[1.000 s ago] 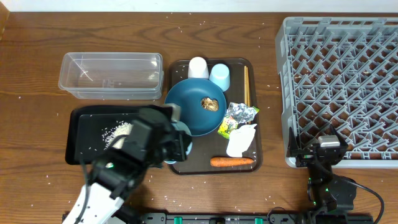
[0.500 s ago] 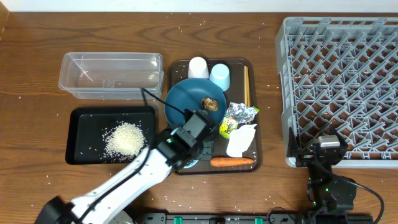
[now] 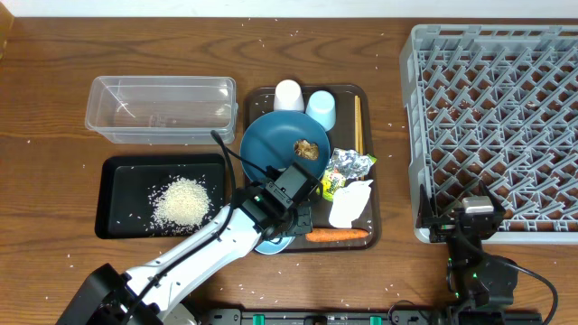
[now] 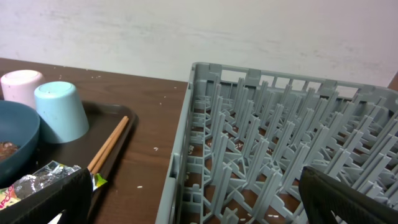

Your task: Sort waste into correct bins and load items into the dishwasher rack

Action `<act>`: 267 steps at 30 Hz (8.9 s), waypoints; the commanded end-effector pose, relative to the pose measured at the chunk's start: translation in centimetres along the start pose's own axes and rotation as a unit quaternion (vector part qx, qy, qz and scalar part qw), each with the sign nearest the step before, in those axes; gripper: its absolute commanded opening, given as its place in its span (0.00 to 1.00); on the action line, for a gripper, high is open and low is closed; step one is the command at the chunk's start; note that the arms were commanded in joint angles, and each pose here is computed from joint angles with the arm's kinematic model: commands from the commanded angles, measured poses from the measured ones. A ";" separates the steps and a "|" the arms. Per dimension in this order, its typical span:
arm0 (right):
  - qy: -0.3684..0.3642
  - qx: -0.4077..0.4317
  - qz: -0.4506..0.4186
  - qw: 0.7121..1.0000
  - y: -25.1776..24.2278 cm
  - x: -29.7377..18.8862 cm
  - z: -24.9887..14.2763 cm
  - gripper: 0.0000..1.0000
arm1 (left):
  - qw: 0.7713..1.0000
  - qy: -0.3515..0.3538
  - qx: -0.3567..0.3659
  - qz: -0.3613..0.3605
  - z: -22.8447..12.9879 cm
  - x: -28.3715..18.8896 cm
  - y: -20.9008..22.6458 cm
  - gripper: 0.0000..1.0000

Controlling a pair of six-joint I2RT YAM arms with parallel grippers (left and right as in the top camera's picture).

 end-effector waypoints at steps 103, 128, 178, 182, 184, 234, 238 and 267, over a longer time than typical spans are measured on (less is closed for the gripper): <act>0.003 -0.003 -0.004 1.000 -0.2 0.0 -0.2 0.99 | 0.896 -0.207 -0.085 -0.382 9.7 -22.7 6.2 0.06; 0.003 -0.003 -0.004 1.000 -0.2 0.0 -0.2 0.99 | 0.778 -0.198 -0.278 -0.527 11.5 -24.4 16.4 0.06; 0.003 -0.003 -0.004 1.000 -0.2 0.0 -0.2 0.99 | 0.960 -0.079 -0.135 -0.234 0.4 -17.8 8.1 0.06; 0.003 -0.003 -0.004 1.000 -0.2 0.0 -0.2 0.99 | 0.965 -0.068 -0.128 -0.218 -0.5 -17.5 7.4 0.06; 0.003 -0.002 -0.004 1.000 -0.2 0.0 -0.2 0.99 | 0.967 -0.065 -0.125 -0.211 -0.5 -17.3 7.3 0.06; 0.003 -0.003 -0.004 1.000 -0.2 0.0 -0.2 0.99 | 0.986 0.107 0.091 -0.085 -4.6 -1.8 -4.6 0.09; 0.003 -0.003 -0.004 1.000 -0.2 0.0 -0.2 0.99 | 0.991 0.095 0.088 -0.037 -3.9 -0.2 -3.2 0.06; 0.003 -0.003 -0.004 1.000 -0.2 0.0 -0.2 0.99 | 0.991 -0.062 0.111 -0.046 3.3 -6.2 -4.2 0.52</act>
Point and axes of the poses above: each gripper's point midway between its finger pads, its own x axis out along the fingers, its own y axis along the line the jaws close on, z = x × y, the point moved 1 cm from there along -x, back along the fingers, and after that the axes turned 4 degrees about x, right-handed, at the moved point
